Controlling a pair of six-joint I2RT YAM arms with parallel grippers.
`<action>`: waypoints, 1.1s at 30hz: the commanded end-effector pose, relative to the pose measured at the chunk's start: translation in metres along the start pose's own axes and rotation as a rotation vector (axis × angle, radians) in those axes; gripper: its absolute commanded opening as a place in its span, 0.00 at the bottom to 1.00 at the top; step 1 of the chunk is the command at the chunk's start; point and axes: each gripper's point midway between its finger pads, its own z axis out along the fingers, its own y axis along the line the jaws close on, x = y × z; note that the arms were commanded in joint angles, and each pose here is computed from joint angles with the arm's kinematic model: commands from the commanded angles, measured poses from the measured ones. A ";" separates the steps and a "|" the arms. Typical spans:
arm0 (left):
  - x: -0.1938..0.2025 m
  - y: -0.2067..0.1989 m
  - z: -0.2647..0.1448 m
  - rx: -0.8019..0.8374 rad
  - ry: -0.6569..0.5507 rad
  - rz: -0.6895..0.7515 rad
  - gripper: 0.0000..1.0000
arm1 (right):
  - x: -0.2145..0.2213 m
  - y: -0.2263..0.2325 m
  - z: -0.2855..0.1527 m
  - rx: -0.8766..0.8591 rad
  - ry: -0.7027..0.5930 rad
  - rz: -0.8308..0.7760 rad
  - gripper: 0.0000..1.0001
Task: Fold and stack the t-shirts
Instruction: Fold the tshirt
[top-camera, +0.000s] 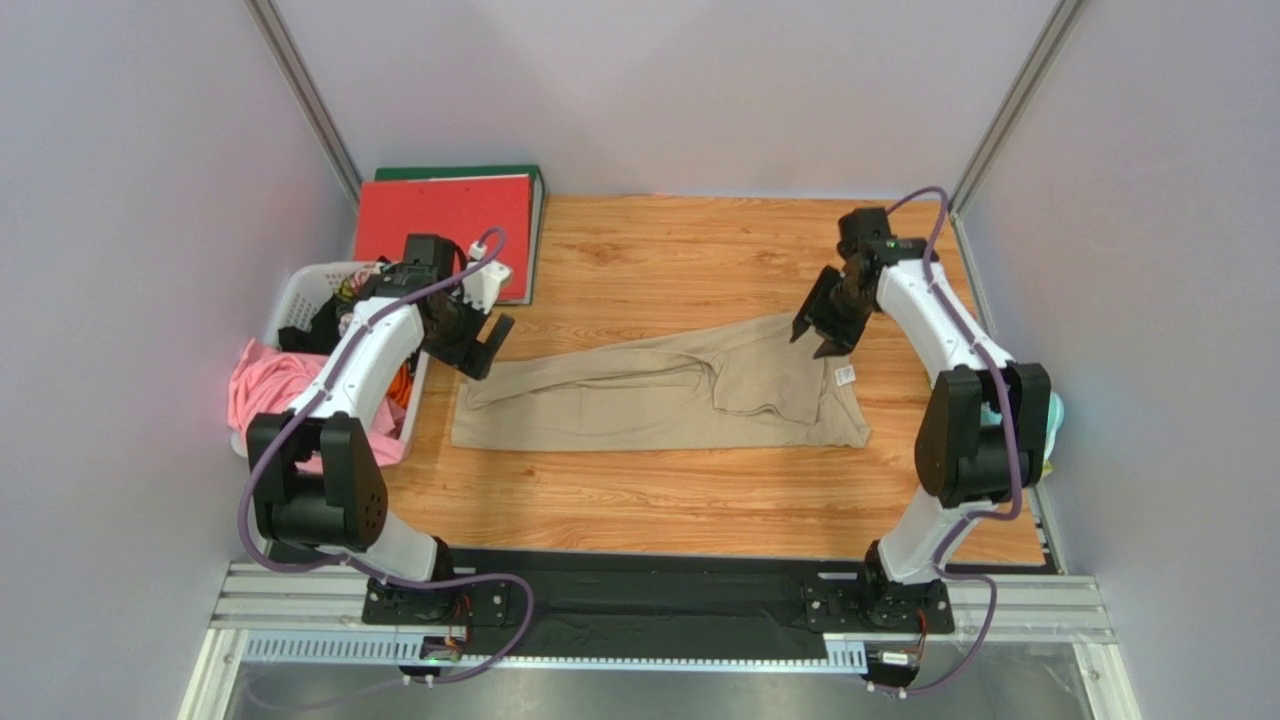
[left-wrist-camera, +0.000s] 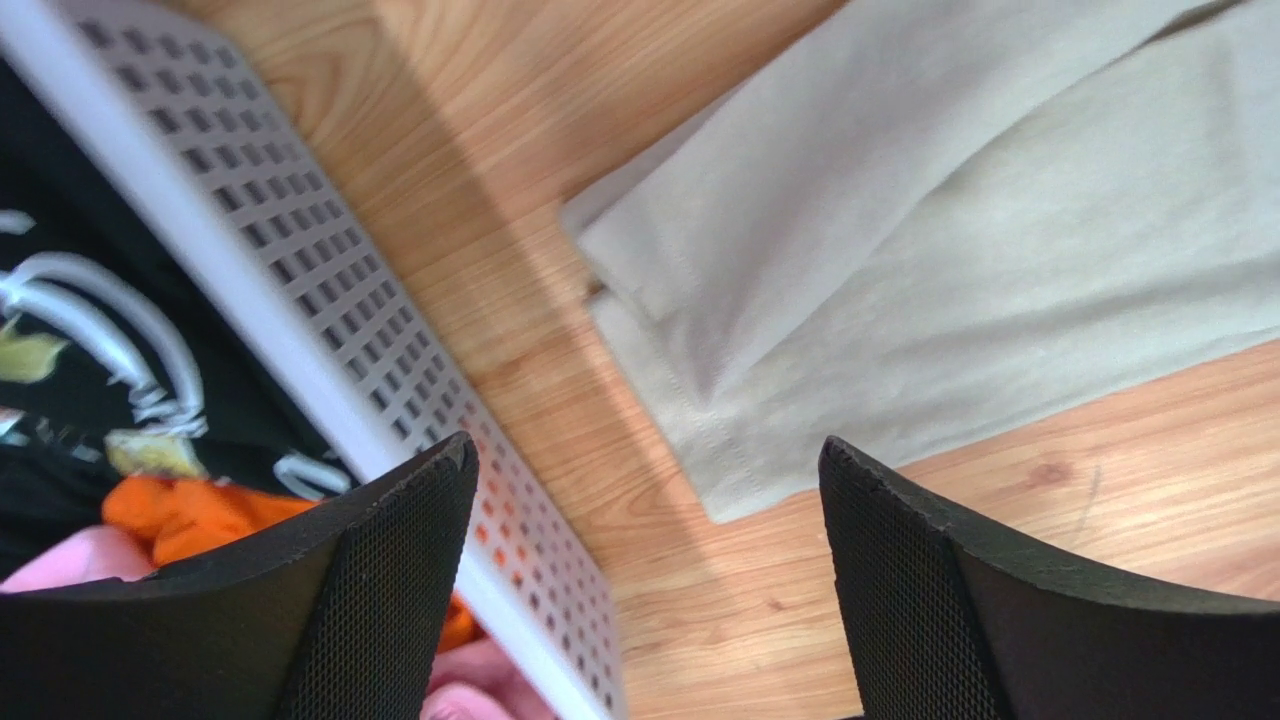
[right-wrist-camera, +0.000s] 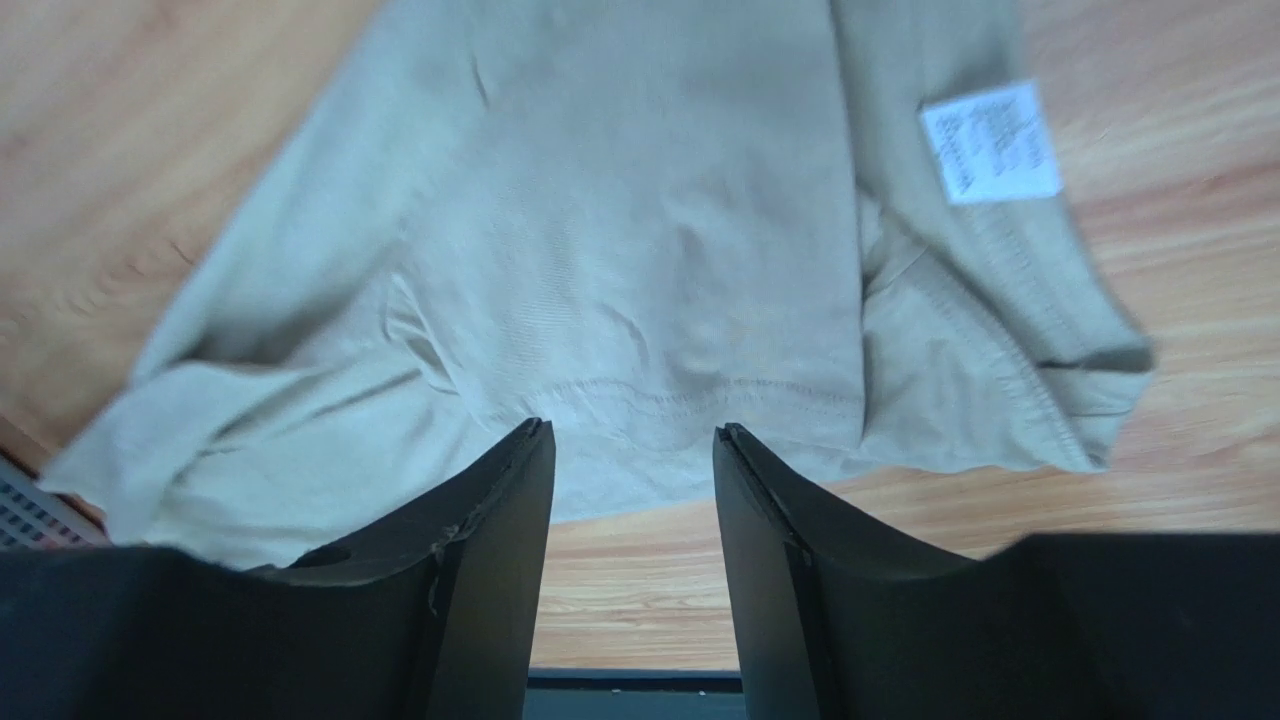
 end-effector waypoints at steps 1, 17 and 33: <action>-0.014 -0.025 0.017 0.062 0.012 0.020 0.90 | 0.048 -0.029 0.031 0.032 0.081 0.064 0.48; -0.053 -0.016 0.064 0.068 0.006 -0.014 0.88 | 0.086 -0.051 0.056 0.086 0.147 0.069 0.46; -0.009 -0.018 0.096 0.046 0.098 0.012 0.87 | 0.090 -0.058 0.049 0.104 0.138 0.061 0.02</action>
